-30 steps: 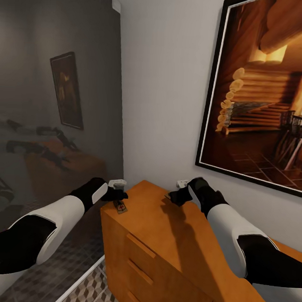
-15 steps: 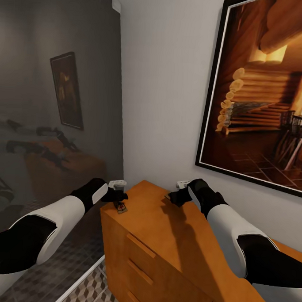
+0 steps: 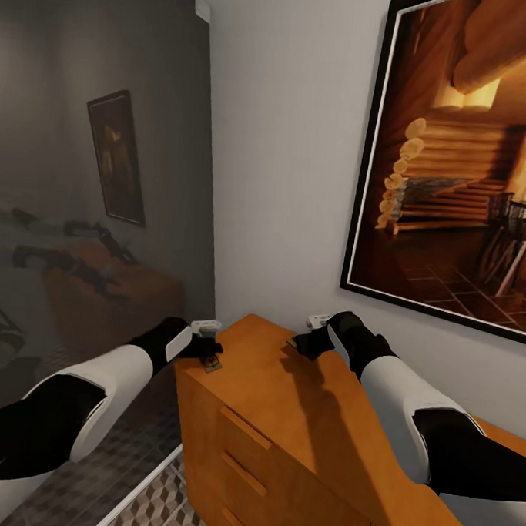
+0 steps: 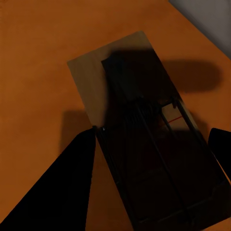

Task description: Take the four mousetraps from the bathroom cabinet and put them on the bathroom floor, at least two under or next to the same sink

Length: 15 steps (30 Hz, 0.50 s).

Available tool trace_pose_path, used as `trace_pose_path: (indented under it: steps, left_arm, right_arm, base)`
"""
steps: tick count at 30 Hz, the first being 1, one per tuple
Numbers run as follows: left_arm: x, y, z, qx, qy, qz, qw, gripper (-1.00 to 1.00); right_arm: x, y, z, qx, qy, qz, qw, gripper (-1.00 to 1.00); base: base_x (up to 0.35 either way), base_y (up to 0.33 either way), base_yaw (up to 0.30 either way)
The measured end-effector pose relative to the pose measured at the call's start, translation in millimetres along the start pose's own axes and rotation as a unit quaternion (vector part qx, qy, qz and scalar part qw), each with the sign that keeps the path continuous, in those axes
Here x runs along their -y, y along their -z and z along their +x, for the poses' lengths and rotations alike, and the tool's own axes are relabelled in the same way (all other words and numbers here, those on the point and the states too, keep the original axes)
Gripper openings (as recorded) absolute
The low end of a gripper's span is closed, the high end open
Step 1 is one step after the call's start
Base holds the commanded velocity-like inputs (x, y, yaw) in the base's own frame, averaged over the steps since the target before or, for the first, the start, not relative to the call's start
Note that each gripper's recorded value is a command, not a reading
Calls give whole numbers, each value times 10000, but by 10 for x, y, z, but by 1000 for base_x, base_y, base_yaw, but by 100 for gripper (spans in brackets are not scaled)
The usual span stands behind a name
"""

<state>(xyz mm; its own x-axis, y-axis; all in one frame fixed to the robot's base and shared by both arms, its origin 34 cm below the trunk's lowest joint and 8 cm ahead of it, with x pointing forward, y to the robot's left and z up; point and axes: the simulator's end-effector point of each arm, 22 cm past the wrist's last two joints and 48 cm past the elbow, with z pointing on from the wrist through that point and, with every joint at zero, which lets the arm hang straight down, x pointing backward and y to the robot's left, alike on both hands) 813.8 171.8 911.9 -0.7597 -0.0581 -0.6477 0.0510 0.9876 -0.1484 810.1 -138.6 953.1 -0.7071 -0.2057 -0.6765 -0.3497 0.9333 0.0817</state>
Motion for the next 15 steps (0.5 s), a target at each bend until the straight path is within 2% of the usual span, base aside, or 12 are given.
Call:
trace_pose_path:
  steps: [7, 15]
  left_arm:
    - [-18, -27, 21, 48, -13, -141, 9999, 100]
    - [153, -41, 46, 47, -79, -85, 9999, 100]
  right_arm:
    - [-1, 0, 0, 1, -2, -2, 10000, -100]
    - [22, 4, 3, 0, -7, 13, 10000, -100]
  base:
    - [0, 0, 0]
    - [0, 0, 0]
